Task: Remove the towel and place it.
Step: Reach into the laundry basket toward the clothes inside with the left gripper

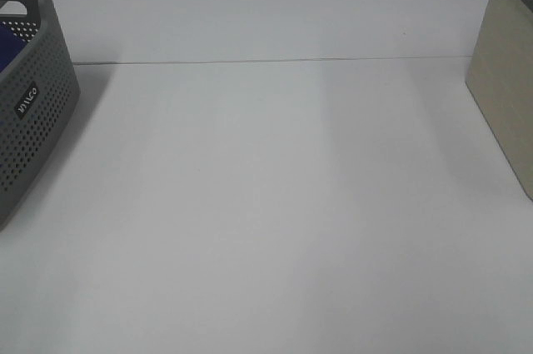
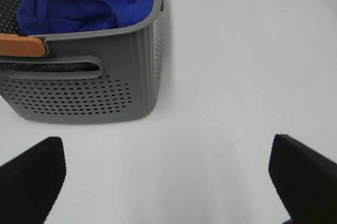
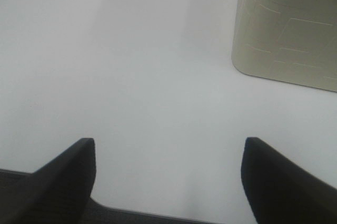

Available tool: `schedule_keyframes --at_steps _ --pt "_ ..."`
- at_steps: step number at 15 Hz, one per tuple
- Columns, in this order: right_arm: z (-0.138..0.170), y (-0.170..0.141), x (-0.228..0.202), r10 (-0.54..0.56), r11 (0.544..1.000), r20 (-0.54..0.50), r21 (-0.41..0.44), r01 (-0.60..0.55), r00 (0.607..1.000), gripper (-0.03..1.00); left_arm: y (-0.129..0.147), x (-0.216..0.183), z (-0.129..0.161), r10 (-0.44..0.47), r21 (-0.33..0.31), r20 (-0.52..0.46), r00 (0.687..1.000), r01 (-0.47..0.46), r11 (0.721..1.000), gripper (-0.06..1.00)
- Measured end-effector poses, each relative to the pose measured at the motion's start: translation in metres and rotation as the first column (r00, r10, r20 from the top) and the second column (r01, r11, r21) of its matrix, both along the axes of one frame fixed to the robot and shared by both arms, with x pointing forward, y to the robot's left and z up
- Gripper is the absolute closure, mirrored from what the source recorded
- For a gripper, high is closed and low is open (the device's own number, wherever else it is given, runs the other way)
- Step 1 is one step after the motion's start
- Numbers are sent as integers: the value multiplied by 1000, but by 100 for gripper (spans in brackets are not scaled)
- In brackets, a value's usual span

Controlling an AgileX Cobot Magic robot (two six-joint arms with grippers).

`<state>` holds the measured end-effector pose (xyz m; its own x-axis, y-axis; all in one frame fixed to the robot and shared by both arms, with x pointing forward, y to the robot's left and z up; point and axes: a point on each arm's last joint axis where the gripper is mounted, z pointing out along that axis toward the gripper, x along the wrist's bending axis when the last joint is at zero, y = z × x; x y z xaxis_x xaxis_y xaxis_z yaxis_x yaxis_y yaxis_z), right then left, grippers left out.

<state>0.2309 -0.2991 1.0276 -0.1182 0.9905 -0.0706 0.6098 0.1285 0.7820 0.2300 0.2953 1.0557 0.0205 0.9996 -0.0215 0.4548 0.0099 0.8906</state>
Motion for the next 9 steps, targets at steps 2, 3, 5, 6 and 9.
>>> schedule_keyframes --at_steps 2,3,5,6,9 --pt "0 0 0 0 1000 0 0 0 1000 21 0 0 0 0 0 0 1000 0 1000 -4" --pt "0 0 0 0 1000 0 0 0 1000 21 0 0 0 0 0 0 1000 0 1000 -4" --pt "0 0 0 0 1000 0 0 0 1000 21 0 0 0 0 0 0 1000 0 1000 -4" --pt "0 0 0 0 1000 0 0 0 1000 21 0 0 0 0 0 0 1000 0 1000 -4" --pt "0 0 0 0 1000 0 0 0 1000 21 0 0 1 -14 28 3 1000 14 1000 -4"
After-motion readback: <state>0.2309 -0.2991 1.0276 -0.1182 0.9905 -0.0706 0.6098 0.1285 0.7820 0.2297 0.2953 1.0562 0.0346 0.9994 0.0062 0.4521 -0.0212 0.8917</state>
